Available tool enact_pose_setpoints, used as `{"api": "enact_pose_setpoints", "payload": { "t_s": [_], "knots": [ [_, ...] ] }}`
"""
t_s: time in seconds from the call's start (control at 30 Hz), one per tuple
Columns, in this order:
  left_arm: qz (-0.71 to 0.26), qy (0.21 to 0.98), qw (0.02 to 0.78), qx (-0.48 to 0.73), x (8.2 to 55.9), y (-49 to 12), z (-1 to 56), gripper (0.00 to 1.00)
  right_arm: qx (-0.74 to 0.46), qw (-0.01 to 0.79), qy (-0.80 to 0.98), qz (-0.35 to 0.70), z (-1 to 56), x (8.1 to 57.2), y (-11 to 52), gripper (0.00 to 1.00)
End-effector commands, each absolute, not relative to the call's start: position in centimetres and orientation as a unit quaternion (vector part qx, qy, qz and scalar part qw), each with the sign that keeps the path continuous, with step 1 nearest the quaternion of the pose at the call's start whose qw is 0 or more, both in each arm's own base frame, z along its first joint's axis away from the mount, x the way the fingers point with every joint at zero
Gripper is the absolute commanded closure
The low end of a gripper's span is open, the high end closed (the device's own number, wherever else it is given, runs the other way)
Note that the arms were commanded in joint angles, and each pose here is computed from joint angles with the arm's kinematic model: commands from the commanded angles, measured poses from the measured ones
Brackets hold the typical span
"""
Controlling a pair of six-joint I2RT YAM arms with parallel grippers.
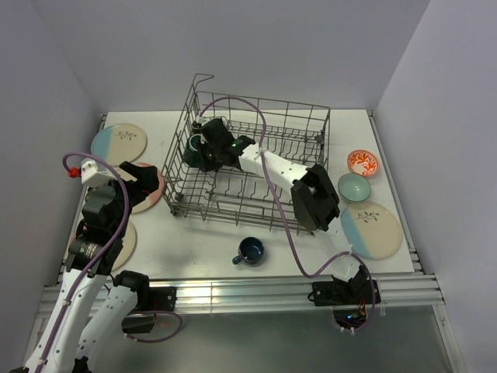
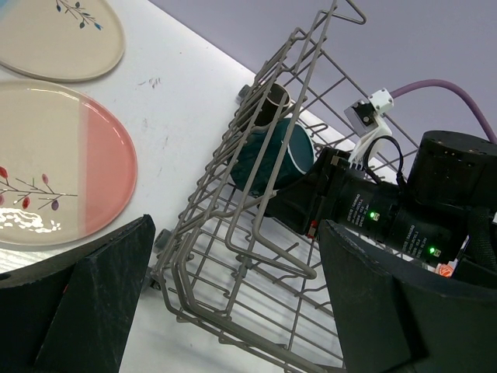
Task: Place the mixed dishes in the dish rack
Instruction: Place the cup upside down on the dish rack
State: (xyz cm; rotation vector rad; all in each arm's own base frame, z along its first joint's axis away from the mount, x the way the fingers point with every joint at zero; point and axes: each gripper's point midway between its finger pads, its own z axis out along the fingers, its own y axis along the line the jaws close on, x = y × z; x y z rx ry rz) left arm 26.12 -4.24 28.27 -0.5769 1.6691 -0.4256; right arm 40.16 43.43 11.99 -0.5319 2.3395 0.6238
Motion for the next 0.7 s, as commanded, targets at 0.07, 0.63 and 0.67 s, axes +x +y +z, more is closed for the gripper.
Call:
{"api": "enact_pose_setpoints", "payload": {
  "t_s": [0.07,0.63,0.67],
  "knots": [
    [-0.188,0.717,0.619,-0.259,26.16,-4.03,28.37,0.07,-0.183,0.382,0.870,0.250,15.45,41.61,45.26,1.00],
    [-0.186,0.718,0.618,-0.260,26.01,-3.95,28.51,0.07,-0.177,0.401,0.868,0.235,15.99,41.58,45.96,0.97],
    [-0.187,0.718,0.618,-0.260,26.05,-3.98,28.44,0.07,-0.177,0.402,0.868,0.232,15.89,41.59,45.96,0.97]
  ]
}}
